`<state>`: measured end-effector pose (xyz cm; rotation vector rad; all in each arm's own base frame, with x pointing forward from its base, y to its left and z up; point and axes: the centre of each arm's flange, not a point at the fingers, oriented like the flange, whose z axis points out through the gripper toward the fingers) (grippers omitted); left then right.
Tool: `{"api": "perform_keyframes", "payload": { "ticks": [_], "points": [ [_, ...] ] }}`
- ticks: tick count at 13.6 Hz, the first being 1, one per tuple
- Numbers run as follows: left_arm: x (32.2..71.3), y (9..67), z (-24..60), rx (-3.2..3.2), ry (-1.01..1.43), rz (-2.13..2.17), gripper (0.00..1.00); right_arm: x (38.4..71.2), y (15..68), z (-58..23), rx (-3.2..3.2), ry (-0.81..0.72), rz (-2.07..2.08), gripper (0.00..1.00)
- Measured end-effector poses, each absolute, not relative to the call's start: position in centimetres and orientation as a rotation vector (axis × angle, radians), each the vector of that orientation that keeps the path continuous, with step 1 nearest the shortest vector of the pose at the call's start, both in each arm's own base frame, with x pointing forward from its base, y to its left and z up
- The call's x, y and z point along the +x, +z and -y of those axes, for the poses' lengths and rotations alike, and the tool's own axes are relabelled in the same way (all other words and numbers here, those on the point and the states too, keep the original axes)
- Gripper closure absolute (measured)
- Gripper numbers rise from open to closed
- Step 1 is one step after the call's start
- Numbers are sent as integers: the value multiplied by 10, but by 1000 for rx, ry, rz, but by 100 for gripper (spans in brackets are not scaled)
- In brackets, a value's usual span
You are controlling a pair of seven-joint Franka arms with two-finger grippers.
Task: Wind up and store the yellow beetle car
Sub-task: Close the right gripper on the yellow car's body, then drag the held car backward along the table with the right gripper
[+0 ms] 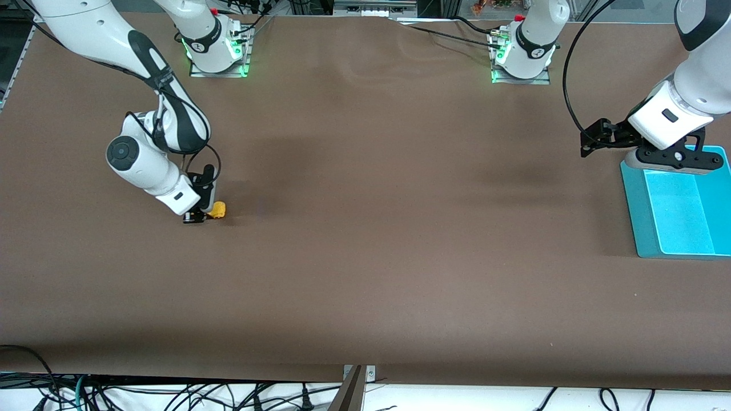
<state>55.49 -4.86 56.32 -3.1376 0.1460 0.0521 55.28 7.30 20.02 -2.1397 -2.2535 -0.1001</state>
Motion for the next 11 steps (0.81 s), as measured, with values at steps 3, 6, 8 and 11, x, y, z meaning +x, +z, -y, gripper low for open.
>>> {"api": "perform_keyframes", "payload": {
  "ticks": [3,6,8,11],
  "points": [
    [555,563,49,-3138,52,-146,0,548,215,-111,-2117,-111,2254,55],
    [555,563,49,-3138,52,-146,0,535,215,-161,-2166,-95,2188,55],
    [555,563,49,-3138,52,-146,0,523,210,-191,-2192,-70,2150,55],
    [555,563,49,-3138,52,-146,0,516,194,-201,-2194,-35,2141,55]
  ]
}}
